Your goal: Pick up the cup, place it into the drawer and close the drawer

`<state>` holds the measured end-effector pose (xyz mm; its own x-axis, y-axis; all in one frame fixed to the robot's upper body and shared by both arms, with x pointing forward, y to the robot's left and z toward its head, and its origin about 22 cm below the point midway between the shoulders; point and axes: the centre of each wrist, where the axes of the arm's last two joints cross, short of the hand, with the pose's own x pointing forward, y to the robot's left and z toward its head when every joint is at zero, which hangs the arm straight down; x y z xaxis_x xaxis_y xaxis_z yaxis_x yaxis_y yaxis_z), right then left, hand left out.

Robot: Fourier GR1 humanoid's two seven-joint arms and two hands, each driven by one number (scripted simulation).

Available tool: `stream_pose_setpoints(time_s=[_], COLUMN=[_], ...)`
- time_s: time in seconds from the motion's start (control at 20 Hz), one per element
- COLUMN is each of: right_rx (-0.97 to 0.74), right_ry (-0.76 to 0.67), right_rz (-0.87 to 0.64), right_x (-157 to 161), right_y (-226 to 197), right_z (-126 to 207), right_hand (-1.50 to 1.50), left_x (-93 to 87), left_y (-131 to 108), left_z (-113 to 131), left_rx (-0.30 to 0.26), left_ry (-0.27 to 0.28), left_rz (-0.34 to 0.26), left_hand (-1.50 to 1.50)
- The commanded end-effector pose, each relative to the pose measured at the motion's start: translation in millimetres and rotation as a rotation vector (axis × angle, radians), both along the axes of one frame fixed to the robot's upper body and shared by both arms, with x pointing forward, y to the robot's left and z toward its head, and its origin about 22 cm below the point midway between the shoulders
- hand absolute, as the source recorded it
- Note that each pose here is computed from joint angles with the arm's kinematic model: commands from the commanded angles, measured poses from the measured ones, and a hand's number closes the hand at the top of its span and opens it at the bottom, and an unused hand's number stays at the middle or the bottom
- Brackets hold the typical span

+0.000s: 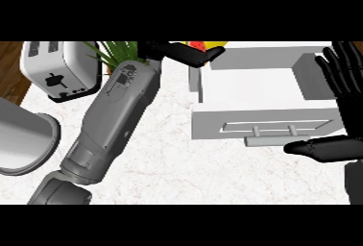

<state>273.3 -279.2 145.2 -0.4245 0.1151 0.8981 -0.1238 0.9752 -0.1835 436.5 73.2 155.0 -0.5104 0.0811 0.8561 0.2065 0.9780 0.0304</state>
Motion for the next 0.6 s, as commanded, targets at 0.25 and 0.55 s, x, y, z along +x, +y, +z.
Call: stream_pose_setpoints(time_s=[0.25, 0.55], right_rx=[0.006, 0.001], right_ry=[-0.008, -0.018], right_rz=[0.026, 0.075], right_x=[0, 10], right_y=[12, 17], right_z=[3, 11], right_hand=[-1.50, -1.50], left_x=[11.4, 11.7], left_y=[-37, -42], left_z=[17, 3], left_rx=[0.153, 0.290], left_ry=[0.190, 0.258], left_rz=[0.078, 0.075], left_hand=[1.50, 1.50])
